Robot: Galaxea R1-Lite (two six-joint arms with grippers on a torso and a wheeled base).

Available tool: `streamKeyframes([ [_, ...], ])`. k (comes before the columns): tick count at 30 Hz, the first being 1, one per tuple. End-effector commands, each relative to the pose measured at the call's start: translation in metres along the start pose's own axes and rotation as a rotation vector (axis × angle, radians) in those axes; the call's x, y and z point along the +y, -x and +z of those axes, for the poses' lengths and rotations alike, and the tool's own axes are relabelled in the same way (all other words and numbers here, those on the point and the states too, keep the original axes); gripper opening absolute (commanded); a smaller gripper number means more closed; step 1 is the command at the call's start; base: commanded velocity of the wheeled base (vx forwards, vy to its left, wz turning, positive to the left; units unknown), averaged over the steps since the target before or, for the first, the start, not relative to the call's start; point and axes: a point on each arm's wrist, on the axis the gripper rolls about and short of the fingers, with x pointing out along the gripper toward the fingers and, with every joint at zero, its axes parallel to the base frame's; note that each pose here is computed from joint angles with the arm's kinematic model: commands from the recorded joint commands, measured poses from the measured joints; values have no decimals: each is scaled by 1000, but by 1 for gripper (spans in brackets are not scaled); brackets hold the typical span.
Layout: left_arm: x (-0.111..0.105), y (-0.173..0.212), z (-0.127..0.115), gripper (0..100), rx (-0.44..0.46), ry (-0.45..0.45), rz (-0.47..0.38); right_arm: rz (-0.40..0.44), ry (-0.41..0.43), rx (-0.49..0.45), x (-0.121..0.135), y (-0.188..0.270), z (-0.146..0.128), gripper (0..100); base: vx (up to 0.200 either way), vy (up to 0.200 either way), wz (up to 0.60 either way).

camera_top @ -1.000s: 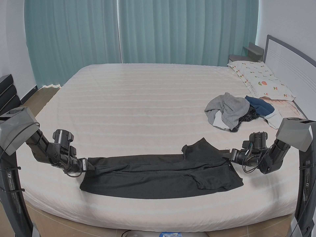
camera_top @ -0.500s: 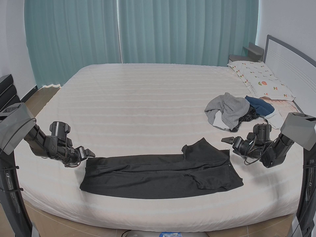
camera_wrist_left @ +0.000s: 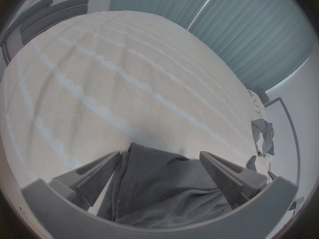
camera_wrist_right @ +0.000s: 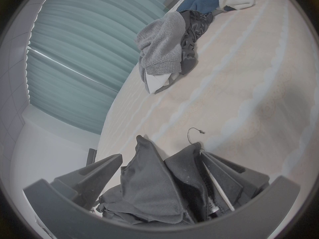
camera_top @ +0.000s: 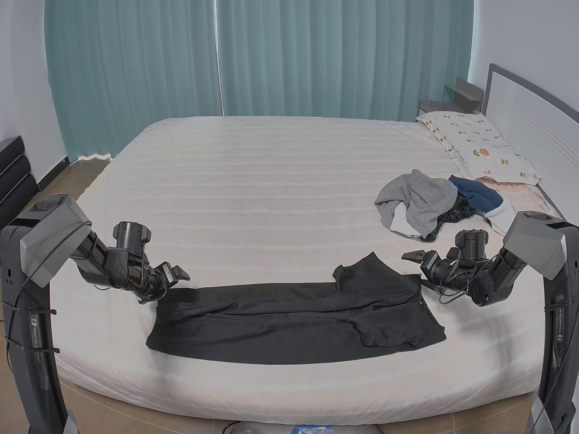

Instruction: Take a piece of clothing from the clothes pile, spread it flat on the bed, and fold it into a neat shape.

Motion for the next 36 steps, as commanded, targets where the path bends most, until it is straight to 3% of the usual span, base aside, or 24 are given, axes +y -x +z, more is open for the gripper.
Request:
streamKeyframes([
  [1,3,-20,-9,100,8,-14,26,-12,-6,9,-7,-8,-4,100,0,0,0],
  [4,4,-26,-11,100,-19,-17,35,-12,-4,10,-7,-9,-5,100,0,0,0],
  [5,4,-27,-11,0,-26,-16,38,-9,-3,8,-6,-10,-5,100,0,0,0],
  [16,6,-25,-6,0,-41,2,37,-36,6,-24,-10,-21,-7,100,0,0,0],
  [17,6,-25,-6,0,-40,2,38,-36,6,-26,-10,-21,-7,0,0,0,0],
  [31,7,-24,-8,0,-25,3,48,-62,14,-75,-11,-21,-2,0,0,0,0],
  [32,7,-24,-8,100,-24,4,49,-61,16,-76,-11,-21,-2,0,0,0,0],
  [35,7,-24,-8,100,-22,4,46,-64,17,-75,-12,-21,-2,0,0,0,0],
  [36,7,-24,-8,100,-22,4,46,-64,17,-75,-12,-21,-2,100,0,0,0],
])
